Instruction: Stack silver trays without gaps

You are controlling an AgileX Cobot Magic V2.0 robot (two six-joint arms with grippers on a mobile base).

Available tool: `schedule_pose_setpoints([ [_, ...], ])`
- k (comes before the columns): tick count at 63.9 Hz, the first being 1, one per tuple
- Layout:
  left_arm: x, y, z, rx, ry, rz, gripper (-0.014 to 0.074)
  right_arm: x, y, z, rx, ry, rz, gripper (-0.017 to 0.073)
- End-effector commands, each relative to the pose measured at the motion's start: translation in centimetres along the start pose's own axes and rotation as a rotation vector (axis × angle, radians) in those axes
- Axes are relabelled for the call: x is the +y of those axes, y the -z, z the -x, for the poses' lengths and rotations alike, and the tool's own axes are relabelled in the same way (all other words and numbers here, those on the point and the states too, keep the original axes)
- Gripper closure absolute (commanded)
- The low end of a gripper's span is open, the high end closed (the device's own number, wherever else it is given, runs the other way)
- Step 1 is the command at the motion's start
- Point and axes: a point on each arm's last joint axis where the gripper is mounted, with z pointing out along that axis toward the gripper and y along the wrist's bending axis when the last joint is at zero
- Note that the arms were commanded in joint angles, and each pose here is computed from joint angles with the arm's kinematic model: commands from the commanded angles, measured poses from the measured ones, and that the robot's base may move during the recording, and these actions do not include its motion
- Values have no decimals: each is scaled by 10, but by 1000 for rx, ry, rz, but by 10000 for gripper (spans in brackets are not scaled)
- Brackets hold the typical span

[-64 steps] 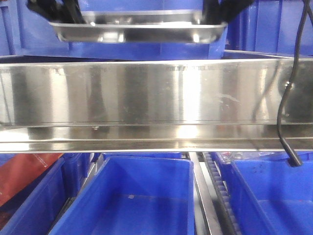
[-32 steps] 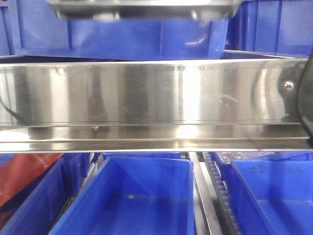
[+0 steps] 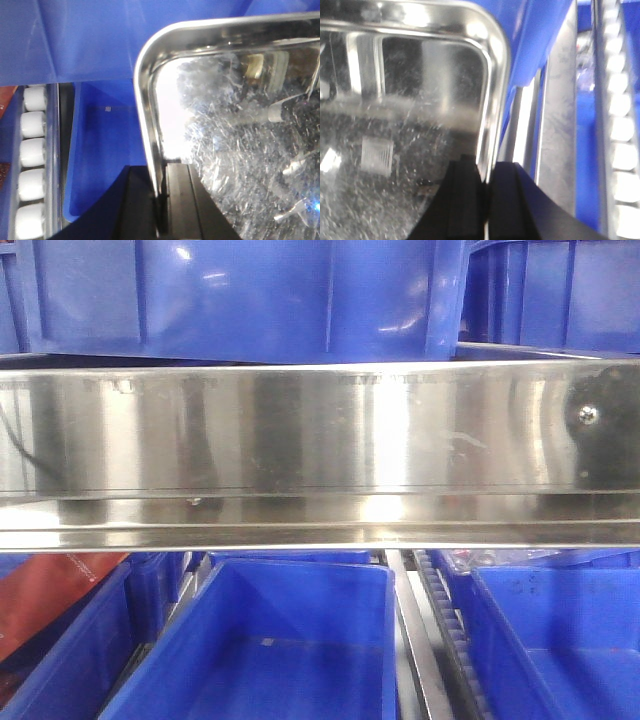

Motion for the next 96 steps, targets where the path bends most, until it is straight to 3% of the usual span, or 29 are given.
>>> schedule_pose_setpoints([
  [1,1,18,4,-57,-11,-7,610,0,14,2,-47,46,-22,630],
  [24,2,46,-6,-88,-18,-26,610,10,23,-2,-58,39,-16,630],
  [96,0,46,-2,-139,-21,-43,610,10,24,-1,-73,39,-9,629],
])
